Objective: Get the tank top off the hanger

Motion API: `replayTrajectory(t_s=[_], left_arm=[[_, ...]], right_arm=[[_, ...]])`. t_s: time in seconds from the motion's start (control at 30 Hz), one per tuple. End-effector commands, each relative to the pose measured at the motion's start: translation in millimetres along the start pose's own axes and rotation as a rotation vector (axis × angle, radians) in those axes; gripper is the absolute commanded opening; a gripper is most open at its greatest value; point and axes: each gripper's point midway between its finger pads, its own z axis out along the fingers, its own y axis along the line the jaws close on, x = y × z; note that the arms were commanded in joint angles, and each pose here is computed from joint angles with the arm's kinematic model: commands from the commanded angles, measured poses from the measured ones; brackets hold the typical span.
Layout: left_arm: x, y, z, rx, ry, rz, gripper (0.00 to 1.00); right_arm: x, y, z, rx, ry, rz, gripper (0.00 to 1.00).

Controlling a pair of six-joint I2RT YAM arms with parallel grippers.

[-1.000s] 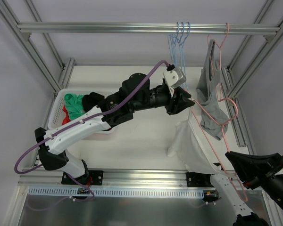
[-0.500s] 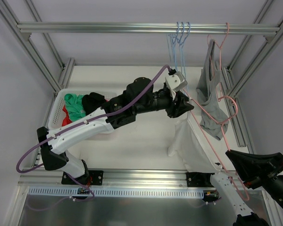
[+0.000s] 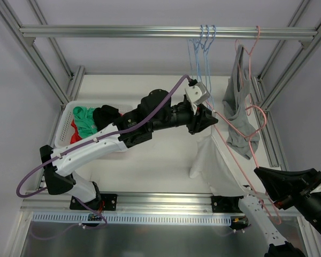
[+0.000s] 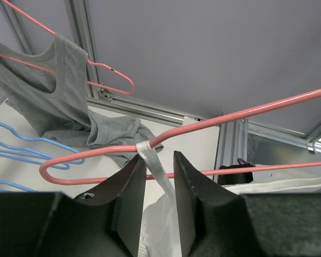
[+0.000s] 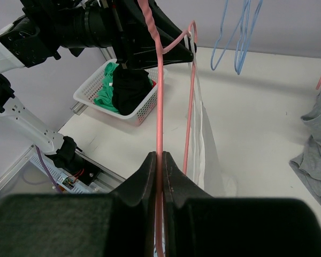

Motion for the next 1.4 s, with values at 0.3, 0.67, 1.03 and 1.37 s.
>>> replayTrajectory(t_s=[0.3, 0.67, 1.03, 1.37], left_arm=[[-27.8, -7.2, -13.4, 0.014, -0.087, 0.016, 0.06], [-28.7, -3.0, -28.0, -0.018, -0.096, 0.031, 0.08], [-25.0, -6.6, -25.9, 0.005, -0.086, 0.015, 0.0], [-10.7, -5.6, -17.4, 0.013, -0.053, 0.0, 0.29]], right_arm=[[-19.9, 4.2, 2.5, -0.026, -0.067, -0.027, 0.0], [-16.7, -4.0, 9.4, -0.002, -0.045, -0.031, 0.0], [-18.3, 4.4, 5.9, -0.042, -0.057, -0.031, 0.0], [-21.2, 7.3, 4.7, -0.056, -0.069, -0.033, 0.0]])
